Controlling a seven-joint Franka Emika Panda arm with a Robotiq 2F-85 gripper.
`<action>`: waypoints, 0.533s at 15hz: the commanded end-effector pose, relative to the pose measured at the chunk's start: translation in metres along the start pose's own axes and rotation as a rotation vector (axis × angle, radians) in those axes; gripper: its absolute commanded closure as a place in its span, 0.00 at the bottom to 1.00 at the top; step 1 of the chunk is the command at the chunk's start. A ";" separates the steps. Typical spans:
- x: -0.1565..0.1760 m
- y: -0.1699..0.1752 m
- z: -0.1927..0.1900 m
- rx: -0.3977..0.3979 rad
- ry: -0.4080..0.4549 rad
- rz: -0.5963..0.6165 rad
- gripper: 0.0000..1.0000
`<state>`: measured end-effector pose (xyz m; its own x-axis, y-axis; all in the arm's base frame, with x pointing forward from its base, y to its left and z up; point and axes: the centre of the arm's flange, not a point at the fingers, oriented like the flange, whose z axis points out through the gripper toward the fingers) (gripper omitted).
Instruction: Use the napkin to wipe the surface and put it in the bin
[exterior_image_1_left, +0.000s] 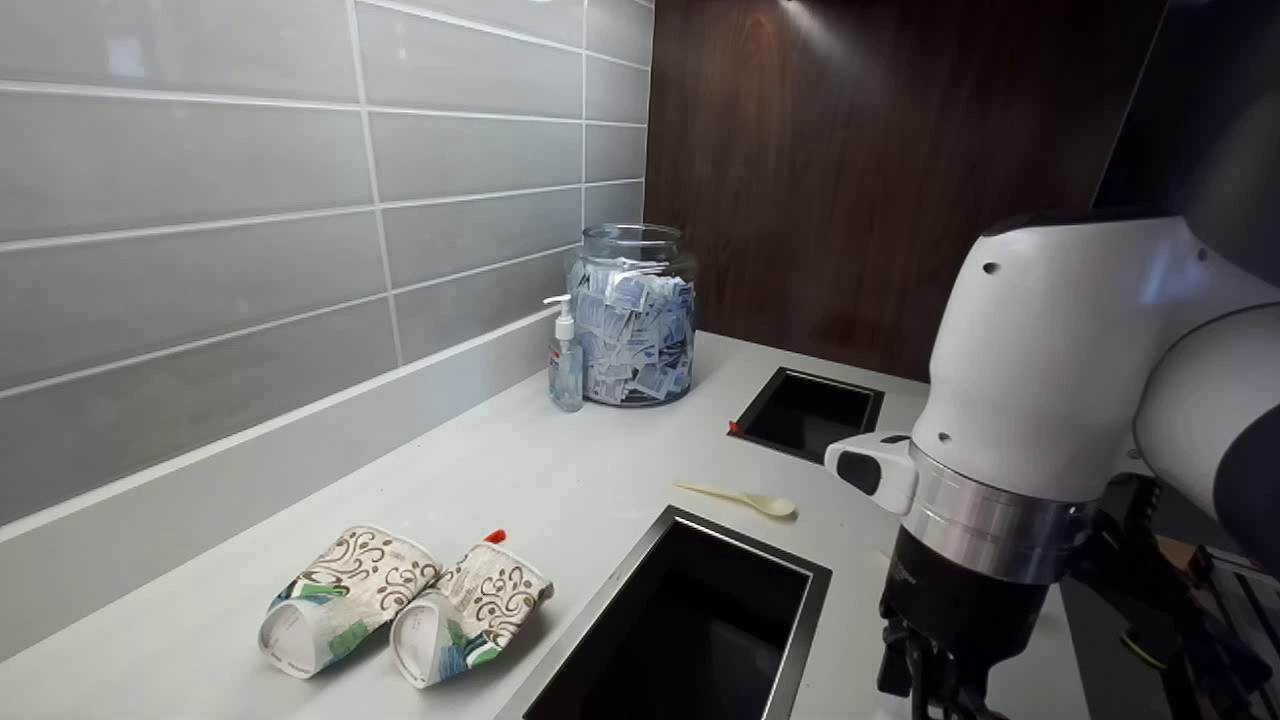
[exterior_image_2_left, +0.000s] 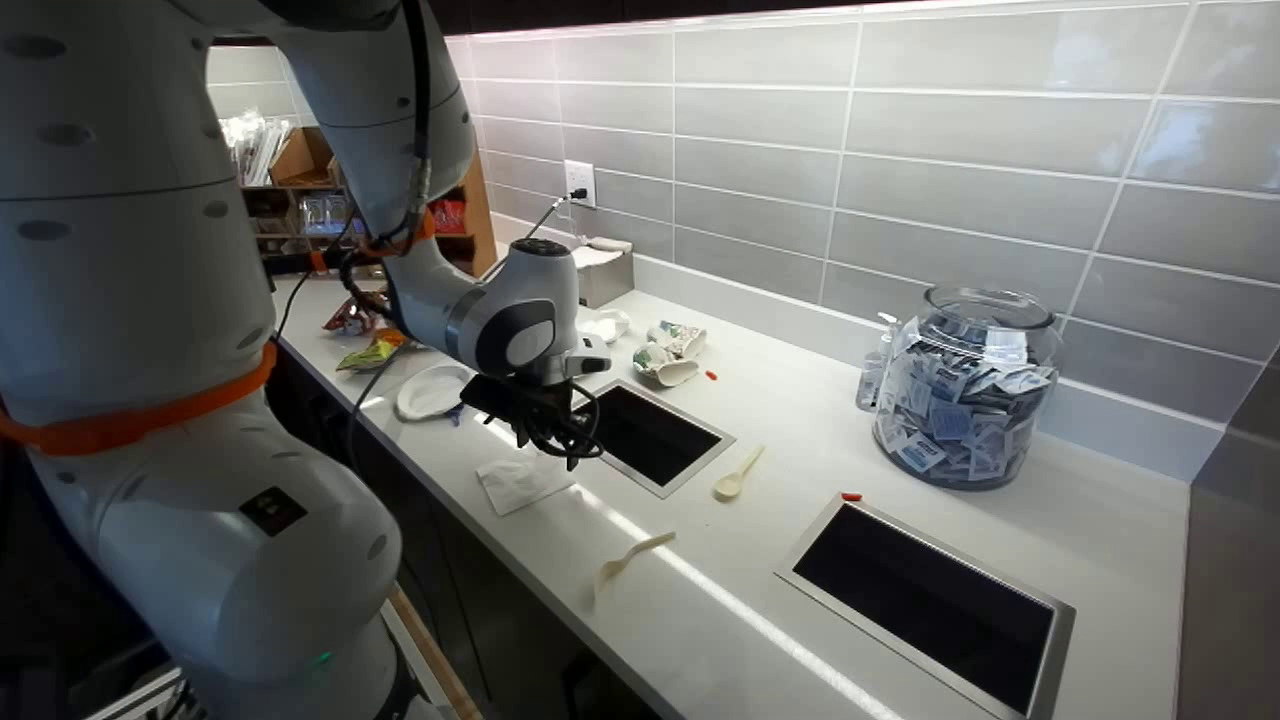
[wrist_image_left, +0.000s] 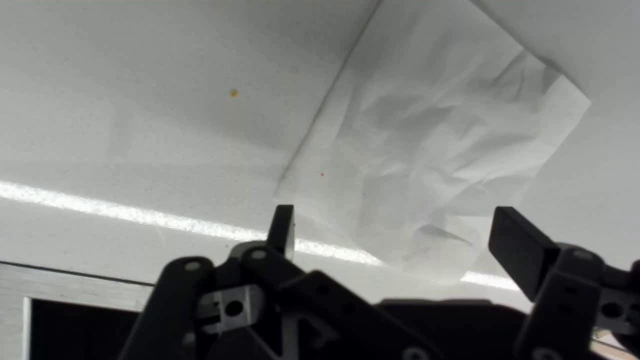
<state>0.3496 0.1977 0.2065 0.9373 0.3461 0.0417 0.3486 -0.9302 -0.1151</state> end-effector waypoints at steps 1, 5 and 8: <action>0.002 -0.010 0.009 -0.044 -0.022 0.056 0.00; 0.005 -0.014 0.016 -0.056 -0.034 0.088 0.00; 0.007 -0.016 0.020 -0.059 -0.042 0.108 0.00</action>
<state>0.3468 0.2067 0.1979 0.9630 0.2693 0.0134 0.2696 -0.9603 -0.0716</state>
